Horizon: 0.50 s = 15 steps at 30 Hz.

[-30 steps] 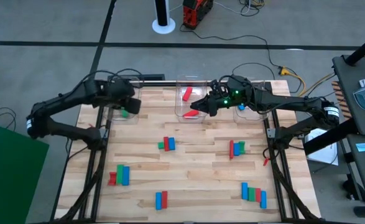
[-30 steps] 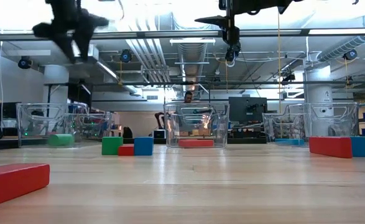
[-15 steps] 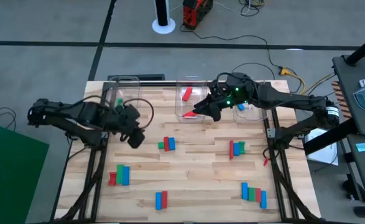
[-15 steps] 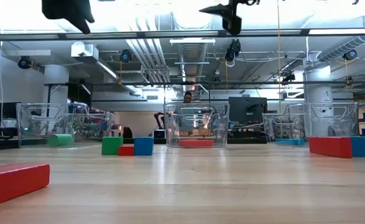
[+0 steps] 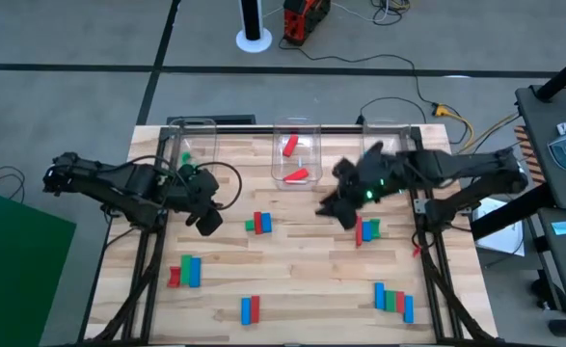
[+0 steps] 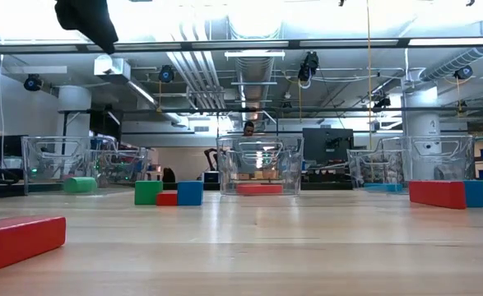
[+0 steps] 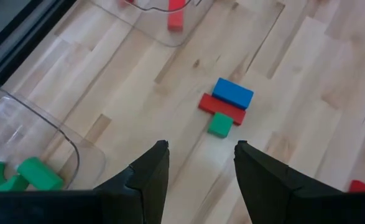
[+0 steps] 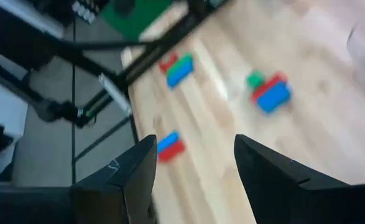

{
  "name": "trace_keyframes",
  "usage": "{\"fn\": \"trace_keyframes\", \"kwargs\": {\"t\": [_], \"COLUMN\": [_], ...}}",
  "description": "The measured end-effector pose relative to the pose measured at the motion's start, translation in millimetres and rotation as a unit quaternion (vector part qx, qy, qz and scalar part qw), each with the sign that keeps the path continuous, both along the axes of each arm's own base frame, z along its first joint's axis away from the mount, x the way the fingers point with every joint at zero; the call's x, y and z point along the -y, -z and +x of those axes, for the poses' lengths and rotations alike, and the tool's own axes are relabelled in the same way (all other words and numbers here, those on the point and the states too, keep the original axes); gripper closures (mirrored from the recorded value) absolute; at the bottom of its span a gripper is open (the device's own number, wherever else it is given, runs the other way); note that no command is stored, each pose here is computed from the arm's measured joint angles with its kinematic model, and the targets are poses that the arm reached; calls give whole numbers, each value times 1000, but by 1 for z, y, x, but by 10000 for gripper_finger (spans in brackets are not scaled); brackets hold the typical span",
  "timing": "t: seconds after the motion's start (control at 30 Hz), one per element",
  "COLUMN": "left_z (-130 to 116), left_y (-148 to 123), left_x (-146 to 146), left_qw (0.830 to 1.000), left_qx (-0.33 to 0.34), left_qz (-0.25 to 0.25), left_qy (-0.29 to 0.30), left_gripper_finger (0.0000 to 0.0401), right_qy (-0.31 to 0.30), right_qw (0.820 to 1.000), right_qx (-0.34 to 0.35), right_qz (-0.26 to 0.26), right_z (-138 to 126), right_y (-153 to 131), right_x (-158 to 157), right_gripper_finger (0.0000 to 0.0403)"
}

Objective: Sort blocks
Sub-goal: Put the blue wooden block into the right transparent bin

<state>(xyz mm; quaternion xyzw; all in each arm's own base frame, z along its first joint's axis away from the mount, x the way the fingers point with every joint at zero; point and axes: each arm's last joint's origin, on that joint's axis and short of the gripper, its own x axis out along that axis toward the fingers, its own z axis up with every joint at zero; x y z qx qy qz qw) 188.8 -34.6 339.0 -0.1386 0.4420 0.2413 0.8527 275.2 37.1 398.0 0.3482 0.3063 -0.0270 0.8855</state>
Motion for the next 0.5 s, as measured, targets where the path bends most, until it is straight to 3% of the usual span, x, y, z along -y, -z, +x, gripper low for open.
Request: {"fn": "trace_keyframes", "kwargs": {"t": [0.23,0.37,0.5], "left_z": [0,0,0], "left_y": [-2,-2,-2], "left_x": [0,0,-1], "left_qw": [1000,1000,1000], "left_qx": [-3,-5,-2], "left_qz": [11,14,27], "left_qy": [19,23,14], "left_gripper_finger": [241,241,241], "right_qy": [-35,33,85], "right_qw": [991,968,937], "right_qx": [-121,-219,-306], "right_qz": [45,114,147], "right_z": [-13,-21,-28], "right_y": [22,36,52], "right_x": [-52,-71,-93], "right_gripper_finger": [197,197,197]}}
